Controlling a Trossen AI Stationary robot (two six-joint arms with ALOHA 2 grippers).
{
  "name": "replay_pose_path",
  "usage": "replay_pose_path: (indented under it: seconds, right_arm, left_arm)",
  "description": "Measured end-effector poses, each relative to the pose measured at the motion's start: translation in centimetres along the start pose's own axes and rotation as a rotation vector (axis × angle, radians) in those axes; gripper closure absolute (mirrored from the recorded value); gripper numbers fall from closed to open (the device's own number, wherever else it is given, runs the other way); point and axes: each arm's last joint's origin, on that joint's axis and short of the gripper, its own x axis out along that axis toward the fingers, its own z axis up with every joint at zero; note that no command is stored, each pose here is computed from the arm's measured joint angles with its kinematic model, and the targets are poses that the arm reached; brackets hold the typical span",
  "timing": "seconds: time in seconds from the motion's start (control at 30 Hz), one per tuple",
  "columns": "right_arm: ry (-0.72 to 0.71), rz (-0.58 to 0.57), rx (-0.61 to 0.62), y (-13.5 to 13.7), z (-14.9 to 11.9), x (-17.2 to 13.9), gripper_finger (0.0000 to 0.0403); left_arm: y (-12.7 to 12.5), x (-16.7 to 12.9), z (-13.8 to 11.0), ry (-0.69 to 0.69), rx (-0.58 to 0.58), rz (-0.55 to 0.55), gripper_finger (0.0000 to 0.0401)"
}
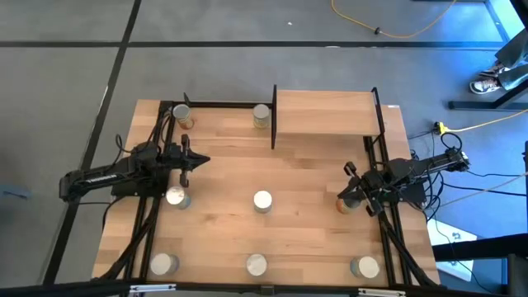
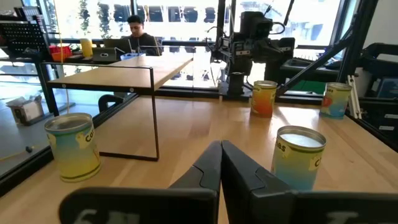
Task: Pick and place cans onto a shelf
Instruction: Put the canned green beans on the shelf
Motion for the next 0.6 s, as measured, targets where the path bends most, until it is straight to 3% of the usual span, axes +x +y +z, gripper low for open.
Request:
replay_pose_path:
  seconds: [0.07,0.2,0.33,0.6]
  right_arm:
    - [-0.010,-0.013,0.015,0.0,0.1,0.0,0.0377]
    - [-0.023,-0.153,0.165,-0.3,1.2,-0.3,0.0377]
    - [0.092,-0.222,0.213,-0.3,2.6,-1.0,0.0377]
    - [0.321,-0.317,0.307,0.0,7.9,-1.4,0.0377]
  left_arm:
    - [0.0,0.0,0.0,-0.002,0.000,0.002,0.0401]
    - [0.0,0.0,0.1,-0.011,0.009,0.018,0.0401]
    - [0.0,0.0,0.1,-0.010,0.060,0.018,0.0401]
    - [0.0,-0.3,1.5,-0.040,0.085,0.019,0.0401]
